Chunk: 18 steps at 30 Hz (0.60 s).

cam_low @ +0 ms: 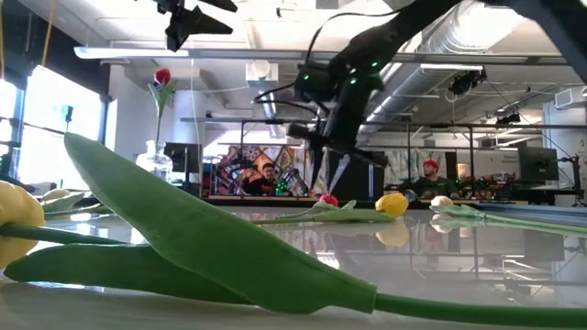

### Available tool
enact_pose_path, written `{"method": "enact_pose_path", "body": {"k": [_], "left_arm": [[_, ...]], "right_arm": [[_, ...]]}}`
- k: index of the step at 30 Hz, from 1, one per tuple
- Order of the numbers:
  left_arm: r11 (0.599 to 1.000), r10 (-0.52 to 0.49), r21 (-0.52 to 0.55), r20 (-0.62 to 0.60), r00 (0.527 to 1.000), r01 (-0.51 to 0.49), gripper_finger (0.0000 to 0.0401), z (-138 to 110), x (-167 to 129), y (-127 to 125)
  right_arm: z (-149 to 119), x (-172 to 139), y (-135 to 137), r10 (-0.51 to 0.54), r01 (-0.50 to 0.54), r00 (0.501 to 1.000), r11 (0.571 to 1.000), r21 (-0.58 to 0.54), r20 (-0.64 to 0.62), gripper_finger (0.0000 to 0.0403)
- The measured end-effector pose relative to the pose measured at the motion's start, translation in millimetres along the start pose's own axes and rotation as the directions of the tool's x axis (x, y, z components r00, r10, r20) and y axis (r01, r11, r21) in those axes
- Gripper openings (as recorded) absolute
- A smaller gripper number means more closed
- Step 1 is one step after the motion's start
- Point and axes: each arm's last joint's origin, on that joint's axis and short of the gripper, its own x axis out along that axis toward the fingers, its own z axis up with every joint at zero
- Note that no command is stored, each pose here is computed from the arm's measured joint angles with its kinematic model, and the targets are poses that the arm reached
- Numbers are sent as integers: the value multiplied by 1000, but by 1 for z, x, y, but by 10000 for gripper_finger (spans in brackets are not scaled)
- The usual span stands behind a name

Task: Sort flowers into vase by color
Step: Put the red flower into the transparent vase

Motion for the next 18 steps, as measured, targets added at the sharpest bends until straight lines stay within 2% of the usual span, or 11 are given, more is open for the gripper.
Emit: {"method": "enact_pose_path", "body": {"k": [9,18], "left_arm": [[1000,19,4,-39,999,-19,168,-4,-1,2],[1000,22,5,-38,999,-22,168,-4,-1,2]], "right_arm": [[11,26,15,-60,60,996,998,-14,-65,153],[17,46,12,-90,90,990,996,-9,-107,152]]}}
